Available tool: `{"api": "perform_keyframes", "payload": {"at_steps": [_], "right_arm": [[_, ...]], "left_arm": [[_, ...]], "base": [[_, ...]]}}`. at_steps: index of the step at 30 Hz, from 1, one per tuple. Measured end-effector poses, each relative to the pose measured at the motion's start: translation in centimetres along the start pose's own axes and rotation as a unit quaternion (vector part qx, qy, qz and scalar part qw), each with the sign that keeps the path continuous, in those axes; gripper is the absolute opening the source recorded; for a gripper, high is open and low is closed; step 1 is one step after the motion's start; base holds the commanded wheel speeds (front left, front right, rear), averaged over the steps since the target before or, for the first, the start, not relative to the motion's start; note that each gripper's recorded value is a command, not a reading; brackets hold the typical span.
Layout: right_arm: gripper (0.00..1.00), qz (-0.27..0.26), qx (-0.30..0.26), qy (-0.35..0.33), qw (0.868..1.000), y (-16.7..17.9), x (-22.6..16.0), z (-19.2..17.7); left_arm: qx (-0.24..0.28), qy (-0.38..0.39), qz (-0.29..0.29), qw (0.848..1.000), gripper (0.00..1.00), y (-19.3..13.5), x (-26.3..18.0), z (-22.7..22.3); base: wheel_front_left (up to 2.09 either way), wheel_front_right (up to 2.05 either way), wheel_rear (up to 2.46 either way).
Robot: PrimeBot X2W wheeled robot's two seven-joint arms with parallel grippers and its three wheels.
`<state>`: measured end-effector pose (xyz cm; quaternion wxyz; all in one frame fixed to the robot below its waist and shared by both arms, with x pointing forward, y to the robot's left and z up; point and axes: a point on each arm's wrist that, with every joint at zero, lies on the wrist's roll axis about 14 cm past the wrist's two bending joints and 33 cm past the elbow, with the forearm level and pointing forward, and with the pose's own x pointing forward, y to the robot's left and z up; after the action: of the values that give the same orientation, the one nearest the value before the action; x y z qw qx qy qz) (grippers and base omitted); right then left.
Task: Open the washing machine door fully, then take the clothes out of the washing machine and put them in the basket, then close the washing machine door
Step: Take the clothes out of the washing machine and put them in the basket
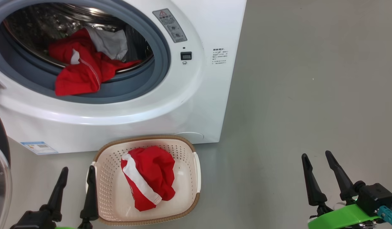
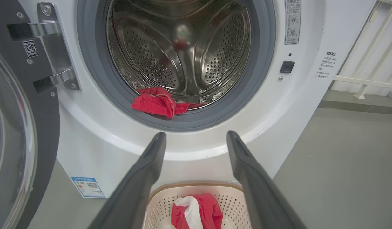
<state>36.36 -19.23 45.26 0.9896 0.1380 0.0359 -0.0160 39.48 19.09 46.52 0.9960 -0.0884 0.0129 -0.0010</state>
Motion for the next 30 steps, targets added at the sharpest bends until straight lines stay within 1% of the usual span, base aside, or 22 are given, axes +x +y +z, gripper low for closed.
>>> {"api": "perform_keyframes", "payload": {"at_steps": [9,13,18,23,24,25,26,27,30], "right_arm": [[1.0,0.0,0.0,0.007,1.0,0.0,0.3,-0.5],[1.0,0.001,0.0,0.014,1.0,0.0,0.6,-0.9],[1.0,0.006,0.0,0.015,1.0,0.3,1.8,-1.2],[1.0,0.012,0.0,0.016,1.0,0.7,3.6,-1.5],[1.0,0.012,0.0,0.016,1.0,0.7,3.6,-1.5],[1.0,0.014,0.0,0.019,1.0,0.7,4.3,-1.9],[1.0,0.014,0.0,0.019,1.0,0.7,4.3,-1.9],[1.0,0.014,0.0,0.021,1.0,0.7,5.1,-2.2],[1.0,0.012,-0.001,0.021,1.0,0.5,6.0,-2.4]], "left_arm": [[-0.007,0.009,0.001,1.0,1.0,-0.1,0.3,-0.7],[-0.009,0.013,-0.005,1.0,1.0,-0.5,1.6,-1.1],[-0.003,0.014,-0.014,1.0,1.0,-1.1,5.1,-1.2],[0.006,0.005,-0.026,1.0,1.0,-1.7,10.4,-0.6],[0.006,0.005,-0.026,1.0,1.0,-1.7,10.4,-0.6],[0.011,0.002,-0.031,0.999,1.0,-1.9,12.7,-0.4],[0.011,0.002,-0.031,0.999,1.0,-1.9,12.7,-0.4],[0.019,0.002,-0.036,0.999,1.0,-2.2,14.9,-0.3],[0.028,0.002,-0.041,0.999,1.0,-2.4,17.1,-0.3]], "base": [[0.0,0.0,0.0],[0.0,0.0,0.0],[0.0,0.0,0.0],[0.0,0.0,0.0],[0.0,0.0,0.0],[0.0,0.0,0.0],[0.0,0.0,0.0],[0.0,0.0,0.0],[0.0,0.0,0.0]]}}
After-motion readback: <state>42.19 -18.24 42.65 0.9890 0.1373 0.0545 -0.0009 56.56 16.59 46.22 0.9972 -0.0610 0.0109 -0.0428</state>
